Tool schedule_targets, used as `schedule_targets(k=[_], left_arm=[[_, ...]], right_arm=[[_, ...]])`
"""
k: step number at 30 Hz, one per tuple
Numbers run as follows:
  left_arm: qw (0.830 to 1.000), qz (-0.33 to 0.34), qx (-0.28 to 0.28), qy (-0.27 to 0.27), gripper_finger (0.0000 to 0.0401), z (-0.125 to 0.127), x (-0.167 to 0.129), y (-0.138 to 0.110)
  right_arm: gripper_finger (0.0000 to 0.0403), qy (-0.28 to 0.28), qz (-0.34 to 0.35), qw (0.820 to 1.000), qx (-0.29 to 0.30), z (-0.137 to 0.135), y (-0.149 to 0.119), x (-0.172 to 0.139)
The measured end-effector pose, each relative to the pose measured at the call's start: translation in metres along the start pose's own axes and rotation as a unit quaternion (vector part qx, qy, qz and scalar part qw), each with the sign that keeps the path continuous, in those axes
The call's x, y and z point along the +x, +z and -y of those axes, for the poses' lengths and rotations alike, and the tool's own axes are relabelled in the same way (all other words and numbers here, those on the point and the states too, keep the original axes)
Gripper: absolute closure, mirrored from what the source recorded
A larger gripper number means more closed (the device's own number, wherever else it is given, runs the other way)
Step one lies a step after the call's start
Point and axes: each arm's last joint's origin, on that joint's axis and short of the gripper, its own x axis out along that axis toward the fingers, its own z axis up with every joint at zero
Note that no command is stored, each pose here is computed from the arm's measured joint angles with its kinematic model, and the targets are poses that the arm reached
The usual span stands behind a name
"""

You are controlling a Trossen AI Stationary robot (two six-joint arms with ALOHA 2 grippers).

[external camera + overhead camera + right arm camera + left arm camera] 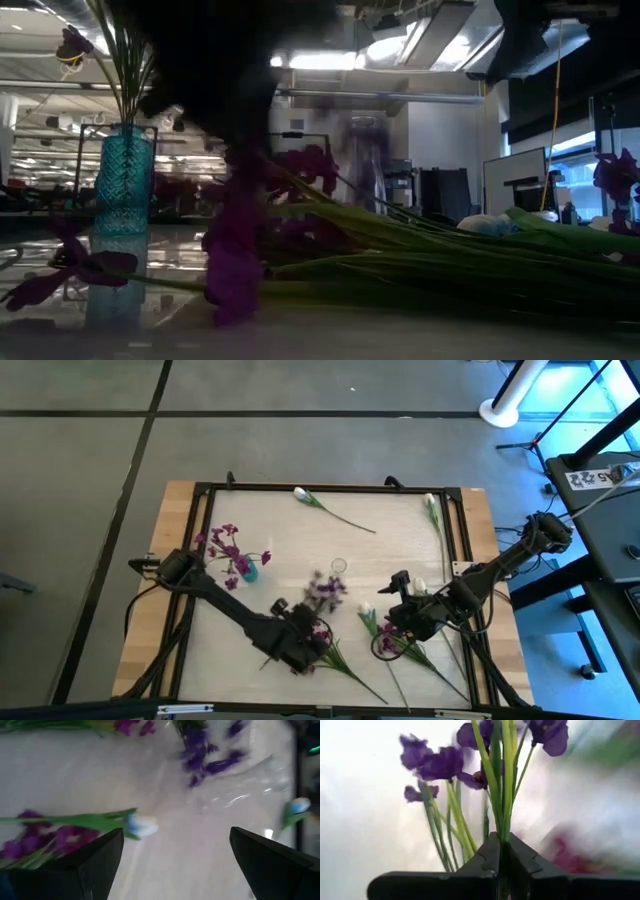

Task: Sort flowers into vase by color
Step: Put the violet flowers into the blue flower vase

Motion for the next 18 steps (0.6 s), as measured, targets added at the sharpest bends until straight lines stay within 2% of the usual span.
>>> schedule_targets(k=[4,6,8,12,18], left_arm=[[0.99,0.128,0.064,0.003,0.0397,0.017,-0.033,0.028],[0.981,0.165,0.098,0.01,0.0397,0.019,-0.049,0.041],[0.975,0.195,0.108,0.015,0.0397,0.018,-0.064,0.056],[0.964,0.228,0.135,0.025,0.0398,0.004,-0.092,0.076],[0.956,0.257,0.142,0.001,0.0399,-0.015,-0.13,0.107]], right_arm=[[0.004,-0.05,0.027,0.998,-0.011,0.008,0.013,-0.008],[0.004,-0.069,0.046,0.996,-0.013,0.012,0.021,-0.012],[0.004,-0.075,0.075,0.994,-0.01,0.015,0.03,-0.016],[0.004,-0.08,0.116,0.99,-0.002,0.019,0.043,-0.022],[0.004,-0.084,0.114,0.99,0.005,0.019,0.043,-0.023]])
